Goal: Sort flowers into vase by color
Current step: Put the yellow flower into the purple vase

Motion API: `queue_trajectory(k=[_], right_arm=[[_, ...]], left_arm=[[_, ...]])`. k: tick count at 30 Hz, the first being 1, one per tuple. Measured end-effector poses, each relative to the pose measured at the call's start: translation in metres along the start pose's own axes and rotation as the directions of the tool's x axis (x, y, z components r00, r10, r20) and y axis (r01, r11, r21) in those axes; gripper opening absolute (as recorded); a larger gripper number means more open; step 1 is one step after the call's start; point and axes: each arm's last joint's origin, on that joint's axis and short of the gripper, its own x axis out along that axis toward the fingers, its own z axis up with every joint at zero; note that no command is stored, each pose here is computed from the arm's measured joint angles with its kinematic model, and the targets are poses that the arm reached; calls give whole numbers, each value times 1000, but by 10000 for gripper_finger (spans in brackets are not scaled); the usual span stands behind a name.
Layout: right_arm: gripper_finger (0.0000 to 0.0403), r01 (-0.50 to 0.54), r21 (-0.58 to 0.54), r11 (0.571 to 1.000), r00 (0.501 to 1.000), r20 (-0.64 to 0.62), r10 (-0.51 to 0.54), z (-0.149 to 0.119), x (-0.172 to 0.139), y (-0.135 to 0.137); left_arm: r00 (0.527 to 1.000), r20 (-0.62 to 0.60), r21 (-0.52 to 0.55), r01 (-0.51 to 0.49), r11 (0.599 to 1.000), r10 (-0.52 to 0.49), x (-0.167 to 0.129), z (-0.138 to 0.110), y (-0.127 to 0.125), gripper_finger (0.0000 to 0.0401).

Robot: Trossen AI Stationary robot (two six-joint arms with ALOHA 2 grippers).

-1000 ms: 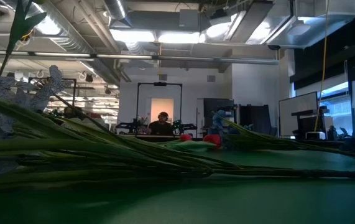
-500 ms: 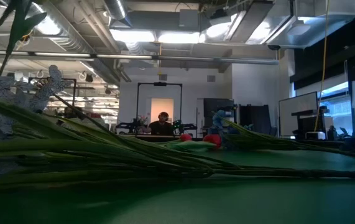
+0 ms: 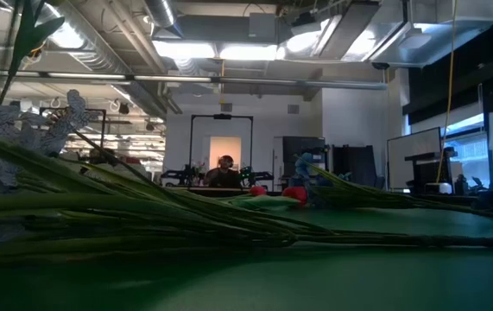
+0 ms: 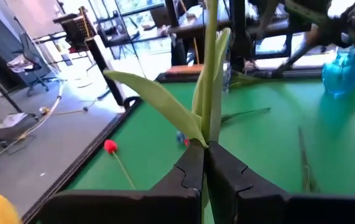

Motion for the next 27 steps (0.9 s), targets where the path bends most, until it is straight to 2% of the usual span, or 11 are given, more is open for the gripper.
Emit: queue_trajectory(k=[3, 9, 12, 15, 19, 21, 23, 27], right_arm=[[289, 1, -5, 1000, 1000, 1, -1, 0, 0, 0], [289, 26, -3, 1000, 999, 23, -26, 5, 4, -3], [289, 40, -13, 999, 998, 42, -40, 9, 9, -7], [289, 55, -20, 998, 997, 54, -54, 11, 14, -11], [289, 48, -29, 998, 997, 59, -46, 13, 20, -15], [289, 39, -32, 999, 998, 57, -37, 13, 21, -16], [289, 29, -32, 999, 998, 54, -27, 13, 21, -15], [289, 7, -24, 1000, 999, 39, -6, 9, 16, -11]], left_arm=[[999, 44, -32, -25, 999, 26, 3, 2, 15, 3], [990, 23, -100, -134, 986, 137, 27, -11, 34, 1], [985, 6, -145, -171, 975, 174, 41, -15, 35, 1], [988, -41, -164, -156, 974, 151, 56, -9, 29, 1], [996, -61, -60, -64, 996, 61, 80, 10, 22, 0], [998, -25, -21, -65, 998, 64, 88, 24, 34, 0], [996, 12, -12, -87, 996, 87, 90, 40, 58, 0], [979, 78, 11, -189, 982, 187, 72, 59, 112, 0]])
